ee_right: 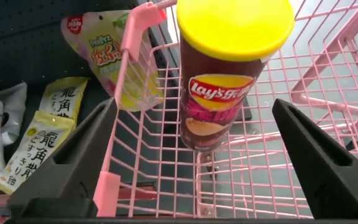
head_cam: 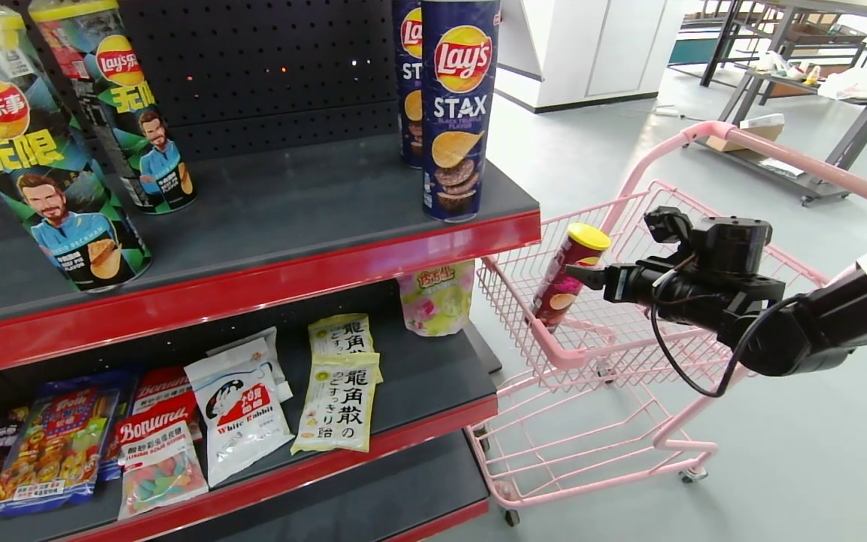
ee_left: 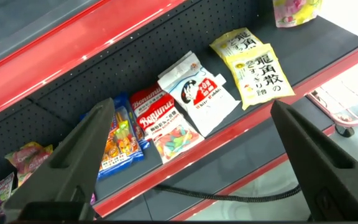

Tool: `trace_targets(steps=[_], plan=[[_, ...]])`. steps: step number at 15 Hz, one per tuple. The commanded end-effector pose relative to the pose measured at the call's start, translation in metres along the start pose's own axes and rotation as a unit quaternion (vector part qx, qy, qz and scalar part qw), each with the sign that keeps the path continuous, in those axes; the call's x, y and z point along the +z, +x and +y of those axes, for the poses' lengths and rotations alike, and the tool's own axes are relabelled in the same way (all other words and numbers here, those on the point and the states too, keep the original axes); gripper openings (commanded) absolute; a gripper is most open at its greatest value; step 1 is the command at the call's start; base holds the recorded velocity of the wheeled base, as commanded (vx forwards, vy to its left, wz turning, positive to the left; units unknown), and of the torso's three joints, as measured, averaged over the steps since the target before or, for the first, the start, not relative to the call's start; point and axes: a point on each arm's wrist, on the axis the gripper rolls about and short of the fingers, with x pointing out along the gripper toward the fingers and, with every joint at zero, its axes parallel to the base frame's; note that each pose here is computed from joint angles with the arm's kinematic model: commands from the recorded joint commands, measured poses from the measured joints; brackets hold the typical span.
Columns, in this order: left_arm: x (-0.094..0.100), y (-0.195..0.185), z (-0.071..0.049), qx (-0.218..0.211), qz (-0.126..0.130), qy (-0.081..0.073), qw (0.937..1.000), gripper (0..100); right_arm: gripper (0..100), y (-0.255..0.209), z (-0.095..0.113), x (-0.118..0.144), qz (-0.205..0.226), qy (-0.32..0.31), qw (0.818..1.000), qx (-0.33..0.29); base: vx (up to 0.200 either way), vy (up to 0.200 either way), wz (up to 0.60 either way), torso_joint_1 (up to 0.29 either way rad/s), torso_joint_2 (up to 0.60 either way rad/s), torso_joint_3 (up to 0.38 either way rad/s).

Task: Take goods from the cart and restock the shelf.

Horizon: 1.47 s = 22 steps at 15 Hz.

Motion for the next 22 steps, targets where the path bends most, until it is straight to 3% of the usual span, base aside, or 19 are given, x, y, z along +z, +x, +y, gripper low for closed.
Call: trace_targets(steps=[1, 7, 13, 22], plan=[[0.000, 0.002, 0.000, -0.002, 0.006, 0.002, 1.0000, 100, 100, 0.021, -0.009, -0.013, 0.011, 0.003, 1.000, 0.002, 0.000, 0.000, 0.00, 0.000, 0.00, 0.000], [0.000, 0.002, -0.001, -0.002, 0.008, 0.002, 1.0000, 100, 100, 0.044, -0.028, -0.011, -0.007, 0.003, 1.000, -0.003, 0.000, 0.000, 0.00, 0.000, 0.00, 0.000], [0.001, 0.003, -0.001, -0.002, 0.009, 0.002, 1.0000, 100, 100, 0.056, -0.025, -0.006, -0.019, -0.002, 0.999, 0.045, 0.000, 0.000, 0.00, 0.000, 0.00, 0.000], [0.000, 0.004, -0.001, -0.002, 0.015, 0.005, 0.9999, 100, 100, 0.083, -0.027, -0.015, -0.026, -0.003, 0.997, 0.067, 0.000, 0.000, 0.00, 0.000, 0.00, 0.000]])
